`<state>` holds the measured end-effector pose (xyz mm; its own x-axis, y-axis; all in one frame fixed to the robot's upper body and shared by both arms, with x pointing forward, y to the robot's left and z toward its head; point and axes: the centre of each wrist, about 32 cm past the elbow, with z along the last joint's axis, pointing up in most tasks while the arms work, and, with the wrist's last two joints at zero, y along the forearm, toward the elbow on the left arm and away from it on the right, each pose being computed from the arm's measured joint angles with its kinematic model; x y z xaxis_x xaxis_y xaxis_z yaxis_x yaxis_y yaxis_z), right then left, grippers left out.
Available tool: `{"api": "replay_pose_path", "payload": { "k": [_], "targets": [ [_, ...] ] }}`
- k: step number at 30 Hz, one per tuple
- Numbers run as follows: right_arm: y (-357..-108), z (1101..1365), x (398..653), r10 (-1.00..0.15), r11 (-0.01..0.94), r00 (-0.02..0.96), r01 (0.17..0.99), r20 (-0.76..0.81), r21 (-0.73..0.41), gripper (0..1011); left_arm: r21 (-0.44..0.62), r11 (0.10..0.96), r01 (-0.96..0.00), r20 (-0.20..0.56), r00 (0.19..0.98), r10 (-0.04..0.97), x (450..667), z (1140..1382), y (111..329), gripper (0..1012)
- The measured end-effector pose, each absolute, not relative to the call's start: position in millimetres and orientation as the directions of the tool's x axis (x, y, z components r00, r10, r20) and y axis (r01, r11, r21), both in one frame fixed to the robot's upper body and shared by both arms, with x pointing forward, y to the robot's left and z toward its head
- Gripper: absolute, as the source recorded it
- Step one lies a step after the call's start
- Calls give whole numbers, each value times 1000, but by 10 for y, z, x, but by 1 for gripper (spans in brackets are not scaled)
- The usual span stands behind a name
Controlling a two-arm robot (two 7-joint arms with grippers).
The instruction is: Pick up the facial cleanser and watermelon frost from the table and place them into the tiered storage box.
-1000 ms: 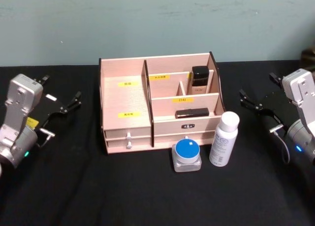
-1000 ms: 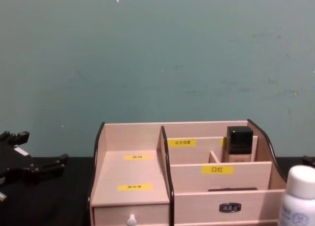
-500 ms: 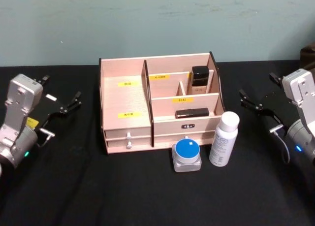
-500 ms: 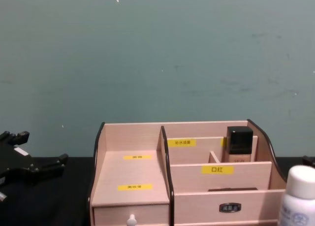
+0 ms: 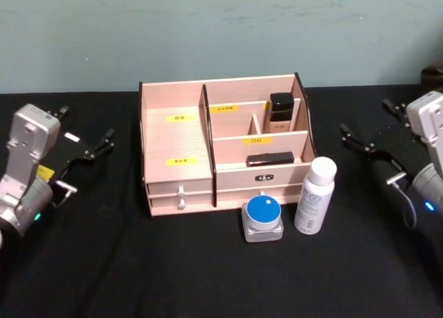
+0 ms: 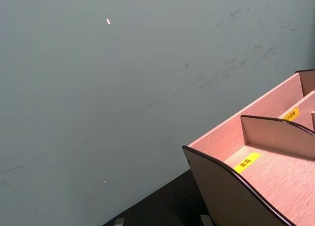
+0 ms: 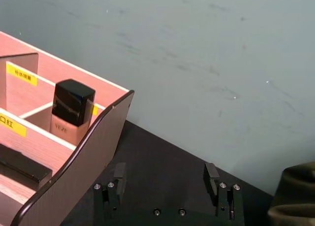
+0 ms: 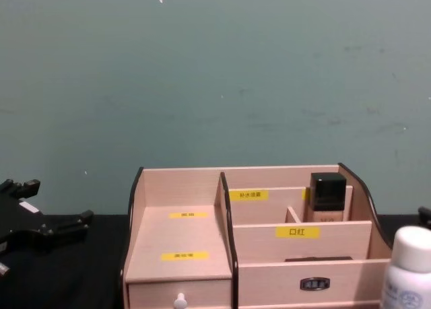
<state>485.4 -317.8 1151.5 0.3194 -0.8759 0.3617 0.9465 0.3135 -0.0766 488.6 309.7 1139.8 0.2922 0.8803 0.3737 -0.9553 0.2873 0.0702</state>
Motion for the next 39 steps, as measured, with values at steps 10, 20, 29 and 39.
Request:
{"api": "replay_pose_path", "payload": {
  "k": [10, 20, 29, 39],
  "targets": [
    [-3324, 11823, 4601, -874, 348, 342, 936, 346, -47, 1002, 70, 287, -955, 374, 292, 880, 4886, 11398, 3096, 1001],
    [-3352, 12080, 4109, -860, 402, 398, 914, 321, -56, 1002, 70, 287, -955, 374, 292, 880, 4886, 11398, 3097, 1001],
    [-3267, 12091, 3700, -845, 435, 445, 895, 297, -101, 1002, 70, 287, -955, 374, 292, 880, 4886, 11398, 3097, 1001],
    [-3231, 12061, 3504, -832, 450, 472, 881, 292, -143, 1003, 70, 287, -955, 374, 292, 880, 4886, 11398, 3097, 1001]
  ]
}}
